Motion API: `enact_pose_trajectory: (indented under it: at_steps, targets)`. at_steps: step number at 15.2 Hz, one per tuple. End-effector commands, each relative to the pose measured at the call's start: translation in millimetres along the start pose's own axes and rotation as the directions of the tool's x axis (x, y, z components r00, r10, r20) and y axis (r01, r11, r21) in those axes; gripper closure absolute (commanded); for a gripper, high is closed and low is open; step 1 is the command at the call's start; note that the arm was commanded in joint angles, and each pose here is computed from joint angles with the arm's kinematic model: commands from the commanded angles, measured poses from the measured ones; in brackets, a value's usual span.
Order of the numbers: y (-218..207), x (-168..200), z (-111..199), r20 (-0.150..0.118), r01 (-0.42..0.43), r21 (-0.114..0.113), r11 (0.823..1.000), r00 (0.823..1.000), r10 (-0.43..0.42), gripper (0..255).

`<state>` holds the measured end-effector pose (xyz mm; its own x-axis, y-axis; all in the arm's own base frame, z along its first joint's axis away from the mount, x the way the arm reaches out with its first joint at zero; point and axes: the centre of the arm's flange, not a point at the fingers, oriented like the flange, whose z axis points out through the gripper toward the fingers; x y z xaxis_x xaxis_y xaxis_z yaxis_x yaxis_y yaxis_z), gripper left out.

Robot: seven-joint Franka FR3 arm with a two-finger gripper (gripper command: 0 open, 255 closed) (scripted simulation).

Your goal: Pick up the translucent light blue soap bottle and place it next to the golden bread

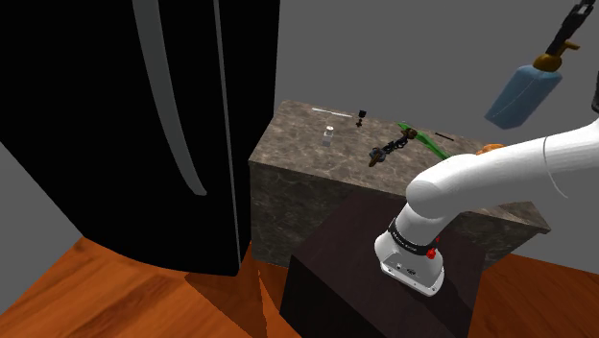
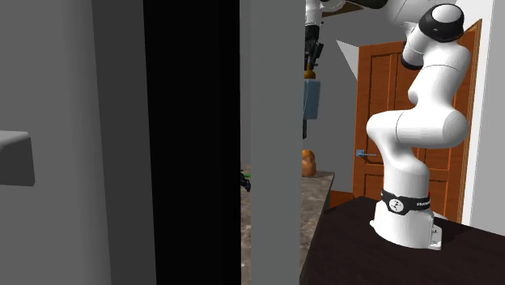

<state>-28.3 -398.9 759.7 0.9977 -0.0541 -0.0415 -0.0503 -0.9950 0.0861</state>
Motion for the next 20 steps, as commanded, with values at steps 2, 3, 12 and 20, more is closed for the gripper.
enact_pose_trajectory:
  at_steps: [2,3,12,20]
  targets:
    - [9.6,-39.8,4.3,0.0,0.002,0.0,1.0,1.0,-0.002,255]
    - [13.1,-52.5,5.0,0.0,0.002,0.0,1.0,1.0,-0.002,255]
    - [11.1,-56.8,47.4,0.0,0.002,0.0,1.0,1.0,-0.002,255]
    - [7.5,-55.0,89.5,0.0,0.002,0.0,1.0,1.0,-0.002,255]
